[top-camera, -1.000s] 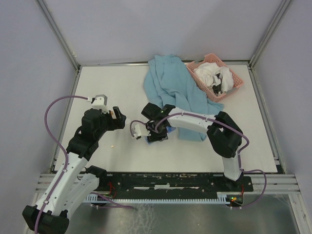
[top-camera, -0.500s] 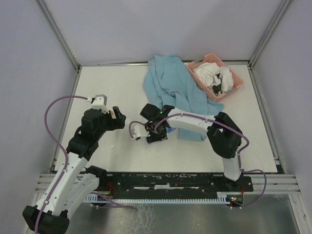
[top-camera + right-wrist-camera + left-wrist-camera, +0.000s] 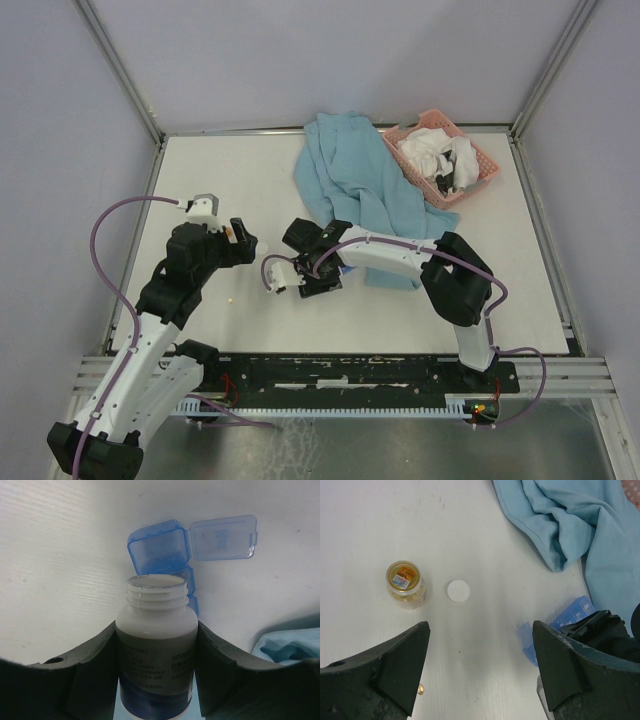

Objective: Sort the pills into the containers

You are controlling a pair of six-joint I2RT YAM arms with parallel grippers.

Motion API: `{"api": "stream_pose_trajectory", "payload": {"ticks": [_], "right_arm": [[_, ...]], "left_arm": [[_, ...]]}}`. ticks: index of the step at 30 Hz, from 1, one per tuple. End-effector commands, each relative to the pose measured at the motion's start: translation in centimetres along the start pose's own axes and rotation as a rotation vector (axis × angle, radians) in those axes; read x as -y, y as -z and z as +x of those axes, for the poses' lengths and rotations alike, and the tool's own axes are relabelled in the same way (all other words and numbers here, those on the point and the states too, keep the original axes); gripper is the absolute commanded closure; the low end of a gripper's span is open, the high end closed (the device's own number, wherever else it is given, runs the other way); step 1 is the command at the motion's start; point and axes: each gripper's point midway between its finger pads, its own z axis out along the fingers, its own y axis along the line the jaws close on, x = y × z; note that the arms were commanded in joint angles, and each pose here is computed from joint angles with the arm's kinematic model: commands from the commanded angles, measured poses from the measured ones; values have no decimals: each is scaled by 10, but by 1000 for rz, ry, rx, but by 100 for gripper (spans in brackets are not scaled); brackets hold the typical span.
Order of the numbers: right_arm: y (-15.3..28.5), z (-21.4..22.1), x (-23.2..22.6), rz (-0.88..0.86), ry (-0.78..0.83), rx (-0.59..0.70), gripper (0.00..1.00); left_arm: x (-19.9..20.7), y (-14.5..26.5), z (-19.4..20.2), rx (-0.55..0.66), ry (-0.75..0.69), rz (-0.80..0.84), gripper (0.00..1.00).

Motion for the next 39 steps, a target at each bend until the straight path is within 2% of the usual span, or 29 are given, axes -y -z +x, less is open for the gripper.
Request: {"api": "stream_pose_trajectory", "payload": {"ticks": [1,39], "right_arm": [[9,-9,16,62,14,-7,91],[10,-9,19,109,72,-91,90]], "left_arm": [[-1,3,-10,32,-40,0,10],[-1,2,-9,29,-37,9,10]]}}
